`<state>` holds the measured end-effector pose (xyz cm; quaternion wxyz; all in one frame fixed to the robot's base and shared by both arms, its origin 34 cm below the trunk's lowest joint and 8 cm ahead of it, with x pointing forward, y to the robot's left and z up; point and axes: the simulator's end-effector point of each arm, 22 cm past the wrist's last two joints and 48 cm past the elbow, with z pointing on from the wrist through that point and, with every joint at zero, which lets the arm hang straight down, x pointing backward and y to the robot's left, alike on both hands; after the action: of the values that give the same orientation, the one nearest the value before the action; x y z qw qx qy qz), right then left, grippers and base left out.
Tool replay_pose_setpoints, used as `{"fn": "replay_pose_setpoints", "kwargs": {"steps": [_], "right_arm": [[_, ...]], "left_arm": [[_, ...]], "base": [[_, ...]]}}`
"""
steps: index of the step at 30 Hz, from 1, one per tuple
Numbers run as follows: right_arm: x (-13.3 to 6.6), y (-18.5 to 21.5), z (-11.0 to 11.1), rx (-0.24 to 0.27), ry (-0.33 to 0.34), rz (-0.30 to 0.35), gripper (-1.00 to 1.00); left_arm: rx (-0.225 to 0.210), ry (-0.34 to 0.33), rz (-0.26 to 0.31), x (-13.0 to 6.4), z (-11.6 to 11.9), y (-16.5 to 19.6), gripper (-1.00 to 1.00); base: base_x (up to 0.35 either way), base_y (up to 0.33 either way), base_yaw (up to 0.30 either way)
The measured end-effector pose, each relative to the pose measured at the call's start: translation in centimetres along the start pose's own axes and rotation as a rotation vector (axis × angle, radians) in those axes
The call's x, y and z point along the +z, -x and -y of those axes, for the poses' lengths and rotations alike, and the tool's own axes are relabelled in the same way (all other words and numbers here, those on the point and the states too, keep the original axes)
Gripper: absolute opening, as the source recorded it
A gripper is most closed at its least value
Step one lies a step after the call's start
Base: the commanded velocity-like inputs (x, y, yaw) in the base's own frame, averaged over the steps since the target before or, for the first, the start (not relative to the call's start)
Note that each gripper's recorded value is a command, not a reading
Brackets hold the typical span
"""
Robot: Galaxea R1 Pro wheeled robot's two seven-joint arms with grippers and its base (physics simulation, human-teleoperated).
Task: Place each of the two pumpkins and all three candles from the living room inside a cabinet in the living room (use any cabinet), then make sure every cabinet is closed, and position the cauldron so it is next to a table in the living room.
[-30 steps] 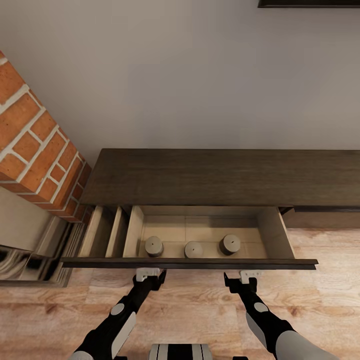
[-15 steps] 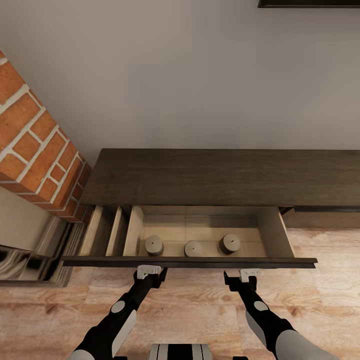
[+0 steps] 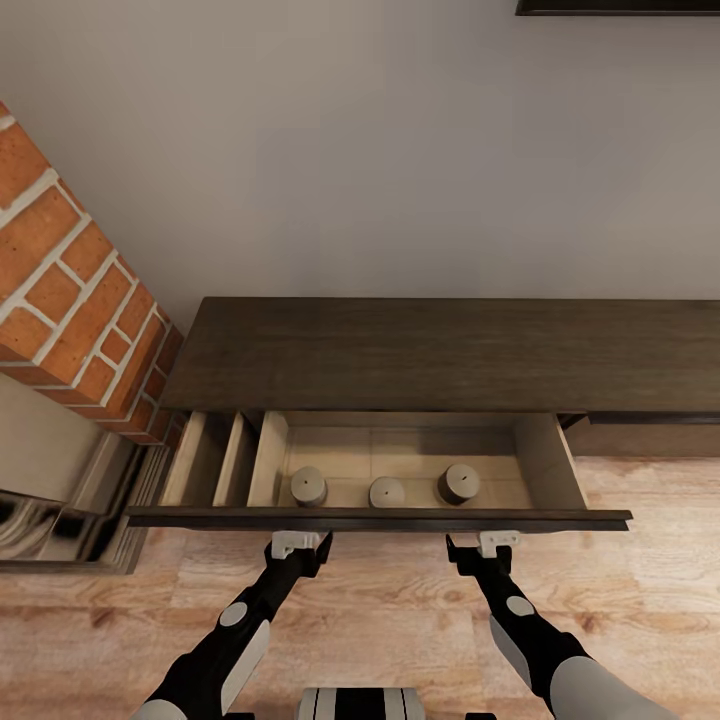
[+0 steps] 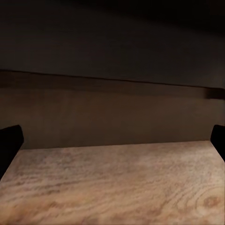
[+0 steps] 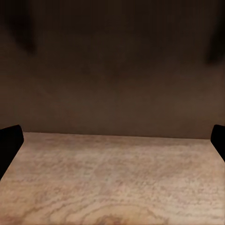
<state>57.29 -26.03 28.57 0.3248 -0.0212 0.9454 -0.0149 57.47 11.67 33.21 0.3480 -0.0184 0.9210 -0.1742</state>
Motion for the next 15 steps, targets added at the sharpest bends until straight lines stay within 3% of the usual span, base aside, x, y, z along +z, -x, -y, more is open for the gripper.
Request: {"fn": "replay_pose_setpoints", "kwargs": {"steps": [15], "right_arm": [[0.00, 0.05, 0.00, 0.000, 0.000, 0.002, 1.00]], "left_arm": [[0.010, -0.005, 0.005, 0.03, 0.16, 0.26, 1.00]], "base": [[0.000, 0.000, 0.000]]}}
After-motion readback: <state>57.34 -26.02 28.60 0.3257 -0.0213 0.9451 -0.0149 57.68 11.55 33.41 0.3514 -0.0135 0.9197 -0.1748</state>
